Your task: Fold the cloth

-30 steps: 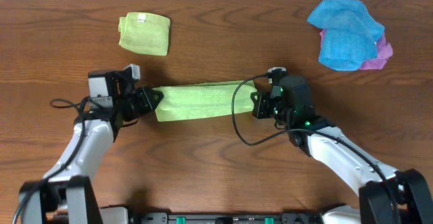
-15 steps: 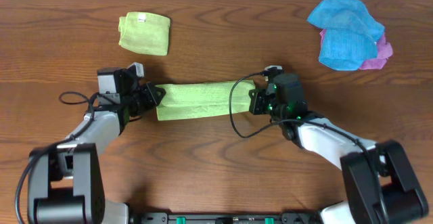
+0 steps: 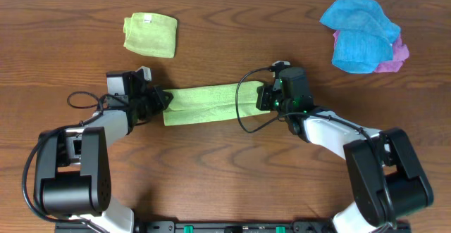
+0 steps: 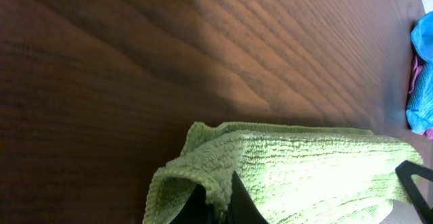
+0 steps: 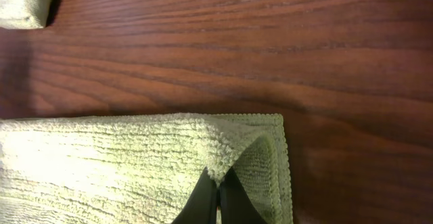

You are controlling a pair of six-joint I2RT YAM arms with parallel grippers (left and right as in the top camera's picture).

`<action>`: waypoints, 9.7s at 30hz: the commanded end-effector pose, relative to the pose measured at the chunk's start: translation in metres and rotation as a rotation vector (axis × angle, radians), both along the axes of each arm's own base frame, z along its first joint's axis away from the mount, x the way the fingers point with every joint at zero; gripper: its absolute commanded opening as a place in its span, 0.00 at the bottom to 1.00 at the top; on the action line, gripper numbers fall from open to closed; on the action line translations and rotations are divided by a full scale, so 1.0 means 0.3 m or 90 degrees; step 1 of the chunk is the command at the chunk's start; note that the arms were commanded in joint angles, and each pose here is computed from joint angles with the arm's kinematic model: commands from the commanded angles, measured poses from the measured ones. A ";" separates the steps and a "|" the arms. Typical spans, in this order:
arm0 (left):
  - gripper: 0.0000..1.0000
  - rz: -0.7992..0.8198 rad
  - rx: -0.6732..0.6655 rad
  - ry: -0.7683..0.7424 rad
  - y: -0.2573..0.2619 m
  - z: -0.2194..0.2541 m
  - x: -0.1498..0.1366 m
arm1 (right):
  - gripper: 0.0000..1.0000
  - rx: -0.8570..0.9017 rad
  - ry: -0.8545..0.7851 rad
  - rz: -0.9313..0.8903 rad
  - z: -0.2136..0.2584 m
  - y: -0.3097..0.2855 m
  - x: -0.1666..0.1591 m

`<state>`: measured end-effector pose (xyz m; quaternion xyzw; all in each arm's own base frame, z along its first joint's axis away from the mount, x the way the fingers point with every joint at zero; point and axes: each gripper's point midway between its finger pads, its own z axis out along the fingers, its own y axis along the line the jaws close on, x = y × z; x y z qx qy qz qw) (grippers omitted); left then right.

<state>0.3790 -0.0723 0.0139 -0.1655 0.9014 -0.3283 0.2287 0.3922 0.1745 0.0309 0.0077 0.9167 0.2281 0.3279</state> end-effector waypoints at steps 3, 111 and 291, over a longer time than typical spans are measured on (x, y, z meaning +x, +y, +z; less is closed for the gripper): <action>0.06 0.020 0.018 -0.009 0.030 0.007 0.037 | 0.16 -0.026 -0.009 -0.039 -0.001 -0.040 0.030; 0.06 -0.052 0.234 0.152 -0.061 -0.061 -0.129 | 0.49 0.277 0.089 -0.195 -0.139 -0.016 -0.005; 0.95 0.055 0.166 -0.096 0.225 0.610 -0.129 | 0.99 -0.143 0.000 0.279 0.426 0.072 -0.194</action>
